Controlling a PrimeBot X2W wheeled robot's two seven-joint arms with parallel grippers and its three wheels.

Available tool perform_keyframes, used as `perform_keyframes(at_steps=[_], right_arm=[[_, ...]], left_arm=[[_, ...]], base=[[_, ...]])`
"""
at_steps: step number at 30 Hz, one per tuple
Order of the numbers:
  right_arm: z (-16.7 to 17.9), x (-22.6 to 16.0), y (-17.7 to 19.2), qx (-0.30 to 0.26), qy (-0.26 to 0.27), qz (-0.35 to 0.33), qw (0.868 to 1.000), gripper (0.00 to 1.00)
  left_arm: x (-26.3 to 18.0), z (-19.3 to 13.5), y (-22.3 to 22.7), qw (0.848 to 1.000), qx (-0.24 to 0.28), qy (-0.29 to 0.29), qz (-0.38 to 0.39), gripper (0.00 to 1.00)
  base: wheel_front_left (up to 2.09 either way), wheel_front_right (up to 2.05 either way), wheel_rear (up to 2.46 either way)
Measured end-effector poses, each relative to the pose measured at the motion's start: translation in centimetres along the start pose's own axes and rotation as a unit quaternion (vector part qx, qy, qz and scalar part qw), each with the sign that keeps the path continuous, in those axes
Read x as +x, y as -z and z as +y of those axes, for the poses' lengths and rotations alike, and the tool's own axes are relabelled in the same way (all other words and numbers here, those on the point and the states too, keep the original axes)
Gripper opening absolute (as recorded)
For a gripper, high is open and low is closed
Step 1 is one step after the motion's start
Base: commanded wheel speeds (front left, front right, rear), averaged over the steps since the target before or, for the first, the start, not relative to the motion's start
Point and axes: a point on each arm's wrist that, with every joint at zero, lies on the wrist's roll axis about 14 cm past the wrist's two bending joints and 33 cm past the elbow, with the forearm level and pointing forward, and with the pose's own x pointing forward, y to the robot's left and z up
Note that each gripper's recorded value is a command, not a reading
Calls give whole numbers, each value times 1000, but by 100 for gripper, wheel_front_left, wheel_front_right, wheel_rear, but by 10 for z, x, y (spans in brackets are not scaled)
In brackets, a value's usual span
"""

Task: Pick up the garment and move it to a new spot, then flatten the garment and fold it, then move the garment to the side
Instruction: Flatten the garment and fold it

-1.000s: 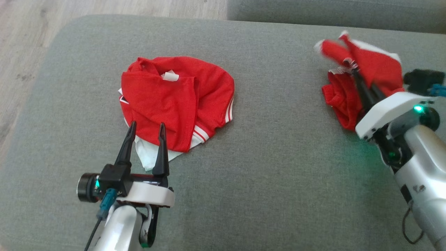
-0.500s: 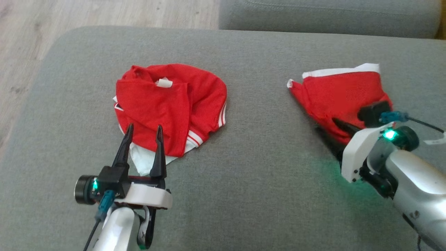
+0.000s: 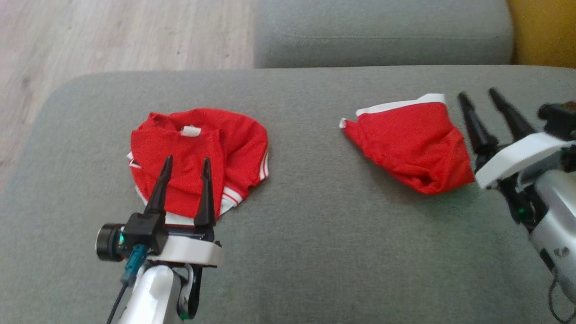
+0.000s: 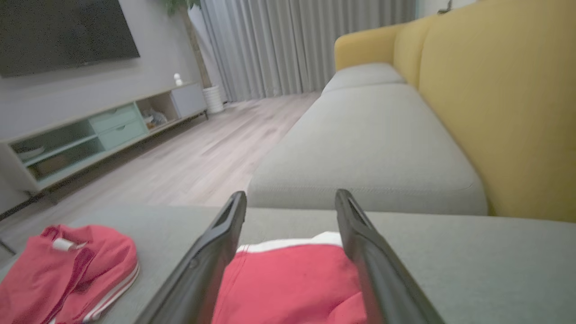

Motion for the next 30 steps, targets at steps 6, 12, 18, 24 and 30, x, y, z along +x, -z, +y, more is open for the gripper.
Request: perform_keyframes(at_steps=[6,12,18,24,30], right_arm=[[-20,-17,-57,17,69,-126,989,100],[-11,-57,-7,41,128,-126,983,100],[4,-84,40,38,149,-79,985,100],[2,-71,35,30,145,-84,985,100],[7,-25,40,23,115,-51,992,0]], left_arm=[[1,-15,-8,1000,-14,14,-14,100],[-6,-18,0,1000,-30,9,-4,100],[-12,-16,17,999,-31,0,20,100],[-9,-13,26,999,-32,-3,33,100],[13,-14,23,999,-32,5,23,100]], base=[[0,0,0],[0,0,0],[0,0,0],[0,0,0],[0,0,0]])
